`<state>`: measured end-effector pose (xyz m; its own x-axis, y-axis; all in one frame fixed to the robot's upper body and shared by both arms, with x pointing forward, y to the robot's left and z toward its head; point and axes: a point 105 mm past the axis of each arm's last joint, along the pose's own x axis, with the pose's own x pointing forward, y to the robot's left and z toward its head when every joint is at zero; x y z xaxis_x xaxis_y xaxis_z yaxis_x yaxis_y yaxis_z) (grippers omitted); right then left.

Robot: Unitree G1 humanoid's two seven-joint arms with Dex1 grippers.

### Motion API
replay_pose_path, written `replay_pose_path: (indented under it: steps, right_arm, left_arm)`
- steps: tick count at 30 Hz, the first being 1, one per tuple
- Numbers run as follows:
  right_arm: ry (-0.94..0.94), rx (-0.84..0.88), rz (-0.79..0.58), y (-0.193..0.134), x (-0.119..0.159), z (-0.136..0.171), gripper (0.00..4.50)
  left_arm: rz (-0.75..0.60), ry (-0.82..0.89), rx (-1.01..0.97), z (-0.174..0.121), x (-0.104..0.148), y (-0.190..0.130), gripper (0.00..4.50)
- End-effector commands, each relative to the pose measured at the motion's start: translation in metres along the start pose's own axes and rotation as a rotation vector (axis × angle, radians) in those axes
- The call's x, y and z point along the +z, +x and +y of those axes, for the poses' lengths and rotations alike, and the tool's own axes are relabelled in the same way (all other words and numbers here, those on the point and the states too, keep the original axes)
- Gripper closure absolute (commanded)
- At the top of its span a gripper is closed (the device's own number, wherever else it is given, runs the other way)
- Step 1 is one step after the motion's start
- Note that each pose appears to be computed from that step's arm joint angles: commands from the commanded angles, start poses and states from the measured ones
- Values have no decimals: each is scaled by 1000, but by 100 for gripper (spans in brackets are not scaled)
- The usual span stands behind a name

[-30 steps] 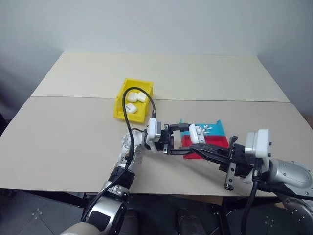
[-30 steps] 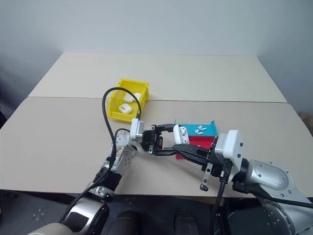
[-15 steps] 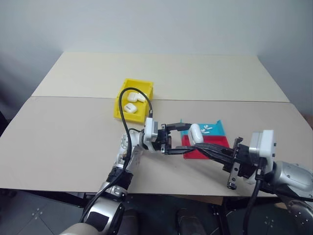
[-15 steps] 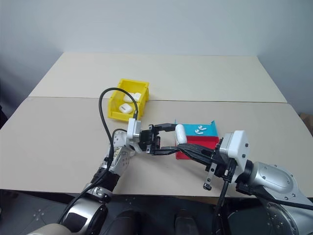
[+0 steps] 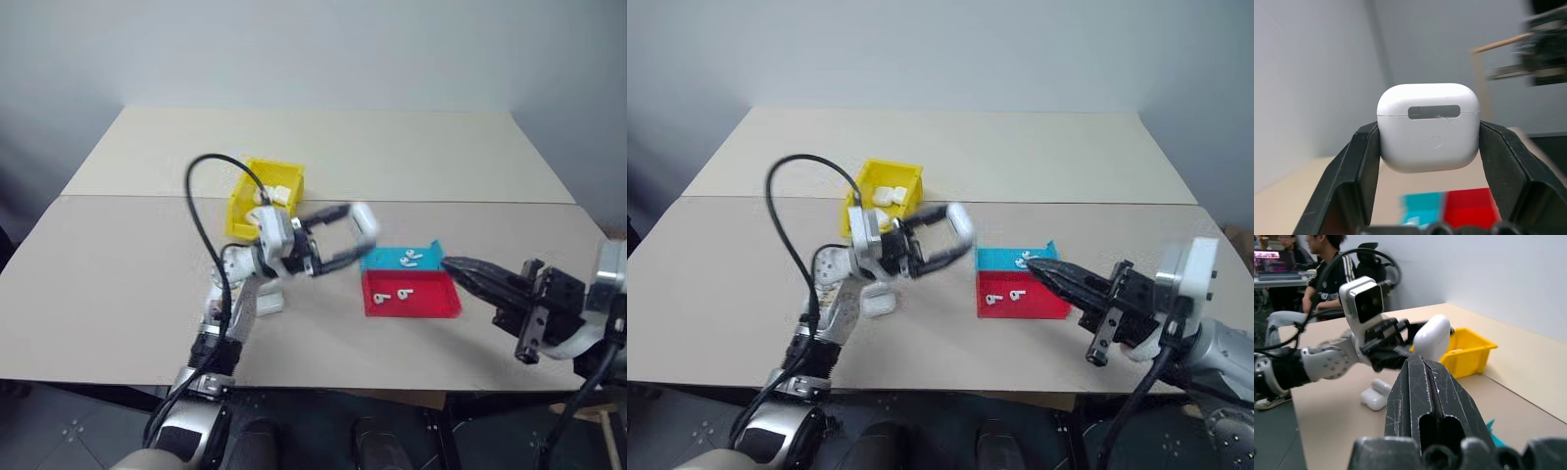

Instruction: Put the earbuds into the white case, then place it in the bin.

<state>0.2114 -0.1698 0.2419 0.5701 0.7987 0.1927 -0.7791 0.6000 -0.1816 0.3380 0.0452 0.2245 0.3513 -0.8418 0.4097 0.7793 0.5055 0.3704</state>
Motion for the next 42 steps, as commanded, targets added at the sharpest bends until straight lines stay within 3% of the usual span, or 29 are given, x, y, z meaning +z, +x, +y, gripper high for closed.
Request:
replay_pose_path:
  steps: [1,4,6,9,14,25,26,30,38,42]
  right_arm:
    - [-16,-31,-11,2,5,-8,448]
    - [2,-39,3,5,0,-12,448]
    - [7,-42,9,7,-3,-14,448]
    - [14,-51,16,9,-6,-18,448]
    - [21,-74,34,9,-11,-23,448]
    - [4,-85,94,6,-22,-19,448]
    - [3,-84,96,6,-22,-19,450]
    - [1,-82,105,6,-24,-19,450]
    - [-19,-47,134,6,-27,-19,450]
    - [-58,-9,166,0,-25,-21,450]
  left_arm:
    - [112,78,375,62,30,8,174]
    - [220,-77,730,108,38,6,174]
    - [299,-107,843,121,34,2,174]
    - [492,-74,717,120,5,-2,174]
    - [527,-102,747,113,-16,-8,174]
    - [744,-109,769,115,-63,-30,174]
    - [749,-117,761,114,-66,-31,139]
    - [705,-104,742,115,-60,-26,14]
    - [320,-263,661,110,-6,-12,6]
    - [253,-292,527,93,12,-25,6]
